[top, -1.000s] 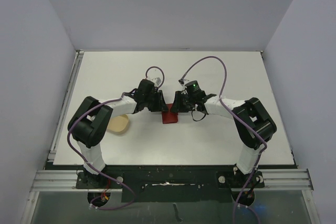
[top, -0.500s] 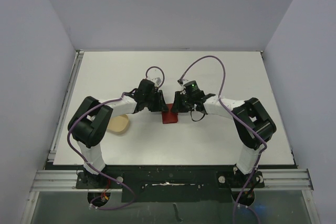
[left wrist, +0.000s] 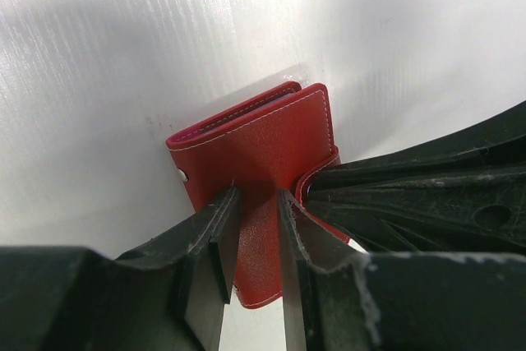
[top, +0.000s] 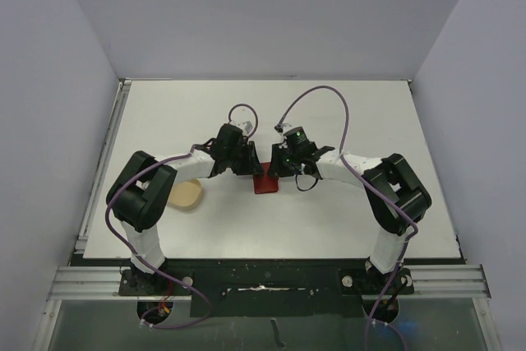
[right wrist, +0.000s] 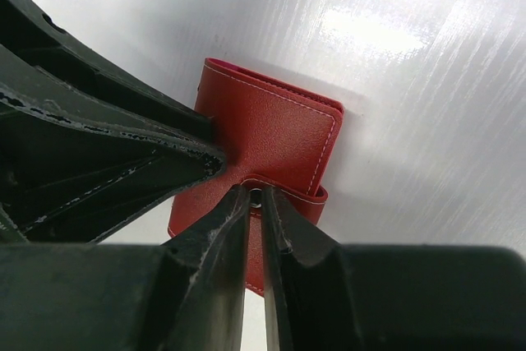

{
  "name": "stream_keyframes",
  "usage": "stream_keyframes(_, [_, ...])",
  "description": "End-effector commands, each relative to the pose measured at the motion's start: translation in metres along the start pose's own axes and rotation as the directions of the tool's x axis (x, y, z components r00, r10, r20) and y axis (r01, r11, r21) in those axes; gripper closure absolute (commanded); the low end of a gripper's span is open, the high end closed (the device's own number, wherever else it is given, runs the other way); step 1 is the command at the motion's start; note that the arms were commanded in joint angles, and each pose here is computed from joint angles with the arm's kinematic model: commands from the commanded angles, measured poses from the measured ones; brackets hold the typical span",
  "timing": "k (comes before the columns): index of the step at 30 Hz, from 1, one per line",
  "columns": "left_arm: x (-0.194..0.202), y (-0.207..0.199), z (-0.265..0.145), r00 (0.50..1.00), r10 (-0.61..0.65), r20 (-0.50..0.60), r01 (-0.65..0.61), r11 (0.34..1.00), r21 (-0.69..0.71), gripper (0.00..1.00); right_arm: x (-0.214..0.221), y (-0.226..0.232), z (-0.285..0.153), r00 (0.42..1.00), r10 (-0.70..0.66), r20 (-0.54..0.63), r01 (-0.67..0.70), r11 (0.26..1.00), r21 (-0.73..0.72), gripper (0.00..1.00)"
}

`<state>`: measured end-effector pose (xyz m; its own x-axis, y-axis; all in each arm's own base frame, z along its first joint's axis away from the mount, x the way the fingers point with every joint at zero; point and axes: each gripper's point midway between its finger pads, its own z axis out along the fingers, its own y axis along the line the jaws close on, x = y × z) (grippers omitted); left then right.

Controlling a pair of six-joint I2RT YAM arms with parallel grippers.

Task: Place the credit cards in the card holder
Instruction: Close the card holder at the center of the board.

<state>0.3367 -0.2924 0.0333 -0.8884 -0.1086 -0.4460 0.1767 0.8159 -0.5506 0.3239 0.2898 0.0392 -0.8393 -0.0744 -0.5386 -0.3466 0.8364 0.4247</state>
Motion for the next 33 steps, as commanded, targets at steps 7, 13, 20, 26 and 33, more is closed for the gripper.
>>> stream_keyframes(7, [0.009,0.018,0.005,1.000,0.003,-0.029,-0.005,0.997,-0.079,0.76,0.029,-0.005,0.010,0.994,-0.067,-0.092,0.073,0.995,0.066,0.90])
stream_keyframes(13, [0.008,0.019,0.004,1.000,0.002,-0.024,-0.004,0.997,-0.083,0.76,0.044,-0.010,0.009,0.989,-0.091,-0.114,0.103,0.988,0.111,0.91])
stream_keyframes(20, [0.012,0.023,0.007,0.999,-0.005,-0.035,0.002,0.995,-0.096,0.76,0.054,-0.015,0.005,0.984,-0.133,-0.120,0.153,0.973,0.175,0.92])
stream_keyframes(26, [0.015,0.026,0.006,0.999,-0.014,-0.037,0.011,0.994,-0.106,0.76,0.077,-0.026,0.006,0.977,-0.147,-0.157,0.181,0.958,0.225,0.93])
stream_keyframes(33, [0.012,0.023,0.004,0.999,-0.021,-0.024,0.018,0.995,-0.100,0.76,0.089,-0.033,0.008,0.976,-0.138,-0.166,0.178,0.951,0.253,0.94])
